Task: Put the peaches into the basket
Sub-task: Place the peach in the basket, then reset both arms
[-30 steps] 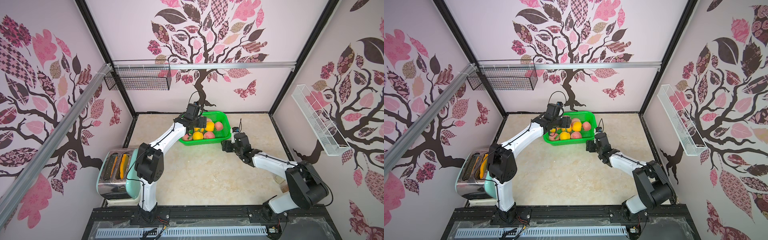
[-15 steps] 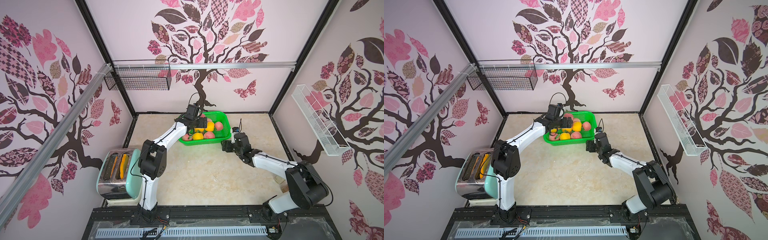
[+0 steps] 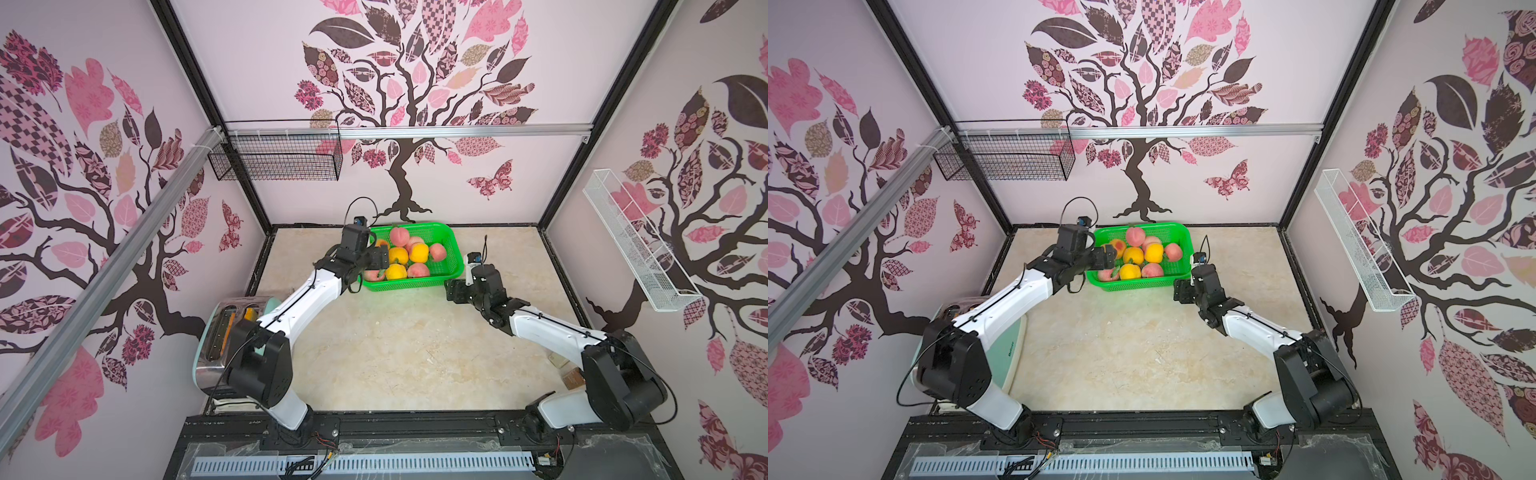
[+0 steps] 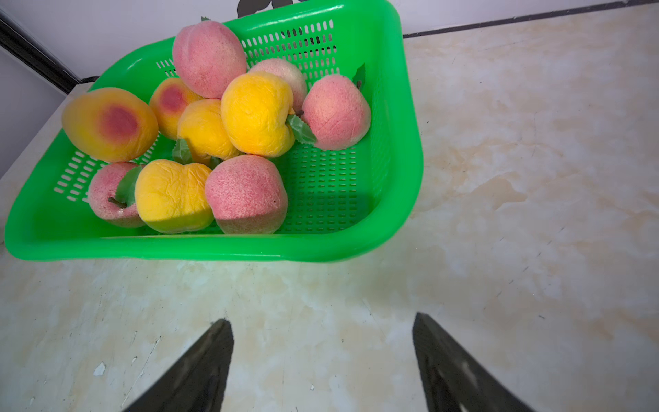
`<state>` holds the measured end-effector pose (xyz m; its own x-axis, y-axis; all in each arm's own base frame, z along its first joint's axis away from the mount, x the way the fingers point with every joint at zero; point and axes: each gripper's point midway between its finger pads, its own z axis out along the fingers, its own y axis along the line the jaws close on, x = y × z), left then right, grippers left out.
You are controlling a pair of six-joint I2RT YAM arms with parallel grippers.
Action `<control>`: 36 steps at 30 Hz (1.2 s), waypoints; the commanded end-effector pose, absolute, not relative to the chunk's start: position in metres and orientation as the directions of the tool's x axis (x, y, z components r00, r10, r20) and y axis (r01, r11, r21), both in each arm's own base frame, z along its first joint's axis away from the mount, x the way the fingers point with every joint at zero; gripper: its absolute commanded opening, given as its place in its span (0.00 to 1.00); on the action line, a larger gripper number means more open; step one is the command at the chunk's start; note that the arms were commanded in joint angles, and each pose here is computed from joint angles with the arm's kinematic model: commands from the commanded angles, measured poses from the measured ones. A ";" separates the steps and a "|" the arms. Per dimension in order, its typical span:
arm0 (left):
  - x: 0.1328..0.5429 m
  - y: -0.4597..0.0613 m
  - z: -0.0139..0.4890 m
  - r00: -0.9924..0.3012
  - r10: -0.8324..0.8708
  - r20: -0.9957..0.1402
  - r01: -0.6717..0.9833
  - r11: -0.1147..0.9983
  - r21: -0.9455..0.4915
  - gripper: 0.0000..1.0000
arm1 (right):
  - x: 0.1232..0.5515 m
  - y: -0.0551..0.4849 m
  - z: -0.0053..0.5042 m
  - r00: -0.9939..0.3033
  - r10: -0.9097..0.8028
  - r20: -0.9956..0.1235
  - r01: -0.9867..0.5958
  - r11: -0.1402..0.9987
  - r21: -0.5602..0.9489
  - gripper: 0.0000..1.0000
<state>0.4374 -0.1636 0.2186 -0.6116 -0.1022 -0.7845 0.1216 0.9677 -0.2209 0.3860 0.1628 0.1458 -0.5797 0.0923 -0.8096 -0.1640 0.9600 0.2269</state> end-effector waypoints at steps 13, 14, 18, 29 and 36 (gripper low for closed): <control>0.379 -0.004 0.219 -0.401 -0.377 -0.835 -0.281 0.918 -0.280 0.98 | 0.369 0.065 0.257 -0.235 0.093 -0.967 0.195 0.980 0.047 0.90; 0.377 0.000 0.218 -0.391 -0.381 -0.838 -0.302 0.913 -0.275 0.98 | 0.368 0.058 0.259 -0.216 0.092 -0.972 0.235 0.971 0.039 0.92; 0.365 0.023 0.210 -0.354 -0.399 -0.846 -0.425 0.874 -0.234 0.98 | 0.371 0.034 0.262 -0.171 0.021 -0.985 0.382 0.923 -0.046 0.97; 0.316 0.086 0.189 -0.229 -0.292 -0.928 -0.685 0.727 -0.060 0.98 | 0.364 -0.042 0.207 -0.229 0.073 -0.971 0.655 0.750 -0.098 1.00; 0.314 0.091 0.176 -0.148 -0.158 -0.976 -0.662 0.749 -0.021 0.98 | 0.357 -0.051 0.173 -0.208 0.093 -0.974 0.617 0.785 -0.057 1.00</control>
<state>0.3162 0.0769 0.1620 -0.2418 -0.2412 -0.9399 -0.6206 0.7831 -0.0413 0.3533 -0.0536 0.1698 -0.2781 0.0740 -0.9577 0.6332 0.7639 -0.1249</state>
